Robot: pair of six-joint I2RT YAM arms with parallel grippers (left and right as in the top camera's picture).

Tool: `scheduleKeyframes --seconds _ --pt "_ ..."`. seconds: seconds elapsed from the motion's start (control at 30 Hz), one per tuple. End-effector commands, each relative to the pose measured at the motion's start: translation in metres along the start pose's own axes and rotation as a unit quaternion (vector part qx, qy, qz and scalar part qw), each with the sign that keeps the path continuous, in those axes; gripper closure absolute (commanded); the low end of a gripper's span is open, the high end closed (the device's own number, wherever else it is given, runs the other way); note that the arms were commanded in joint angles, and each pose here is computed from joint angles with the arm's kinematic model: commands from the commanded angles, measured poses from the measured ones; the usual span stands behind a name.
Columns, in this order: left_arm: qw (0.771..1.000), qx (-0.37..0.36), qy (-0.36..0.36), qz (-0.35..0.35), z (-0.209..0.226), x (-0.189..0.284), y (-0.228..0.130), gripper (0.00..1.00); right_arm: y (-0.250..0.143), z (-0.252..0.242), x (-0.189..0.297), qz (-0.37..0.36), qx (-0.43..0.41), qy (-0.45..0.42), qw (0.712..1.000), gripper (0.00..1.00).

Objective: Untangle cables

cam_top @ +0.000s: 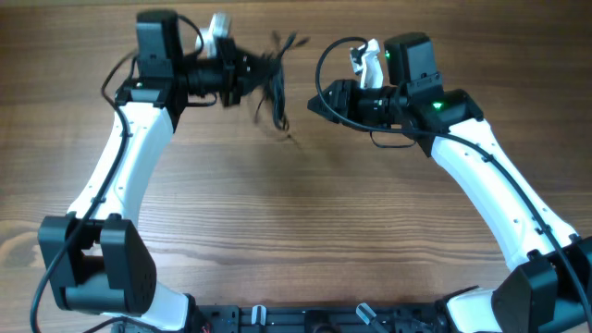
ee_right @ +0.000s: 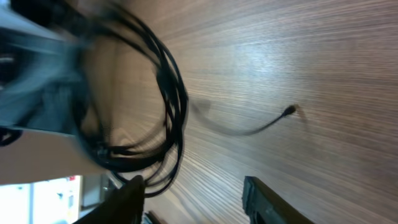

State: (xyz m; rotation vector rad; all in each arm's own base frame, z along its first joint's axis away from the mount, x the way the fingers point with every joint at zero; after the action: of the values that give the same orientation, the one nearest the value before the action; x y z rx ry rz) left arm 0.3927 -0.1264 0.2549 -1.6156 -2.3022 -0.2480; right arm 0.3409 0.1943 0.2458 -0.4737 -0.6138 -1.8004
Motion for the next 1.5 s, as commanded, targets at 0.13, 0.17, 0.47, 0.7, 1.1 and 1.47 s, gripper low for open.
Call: scheduleKeyframes --seconds 0.13,0.17,0.47,0.7,1.1,1.47 --pt "0.925 0.296 0.186 -0.149 0.056 -0.001 -0.005 0.96 -0.008 0.0 0.002 0.01 0.13 -0.023 0.991 0.63" --pt "0.921 0.31 0.183 -0.149 0.056 -0.002 -0.006 0.96 -0.011 0.003 0.0 0.014 0.138 -0.021 0.99 0.66" --pt "0.887 0.407 0.159 -0.148 0.053 -0.002 -0.009 0.96 -0.036 0.007 -0.028 0.033 0.165 -0.065 0.984 0.46" --pt "0.972 0.118 0.172 -0.106 0.05 0.006 0.003 0.96 -0.012 -0.013 -0.024 -0.008 0.066 -0.094 0.993 0.5" --pt "0.859 -0.473 -0.175 0.087 -0.036 -0.002 -0.039 0.96 -0.009 -0.018 -0.016 0.008 -0.02 -0.069 0.997 0.61" --pt "0.821 -0.495 -0.257 0.123 -0.05 0.008 -0.052 0.94 -0.004 0.021 -0.017 0.033 -0.03 0.058 0.997 0.66"
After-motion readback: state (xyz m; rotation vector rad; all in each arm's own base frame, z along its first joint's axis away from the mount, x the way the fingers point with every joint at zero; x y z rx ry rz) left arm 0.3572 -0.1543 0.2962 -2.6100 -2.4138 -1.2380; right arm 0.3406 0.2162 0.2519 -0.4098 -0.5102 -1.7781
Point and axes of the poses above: each gripper's point midway between its finger pads, its own x axis back along the fingers, its own z axis along the line the jaws close on, y = z × x, the point moved 6 cm from there along x, back along the fingers, and after that the axes turned 11 degrees about -x, right-handed, at the moved point
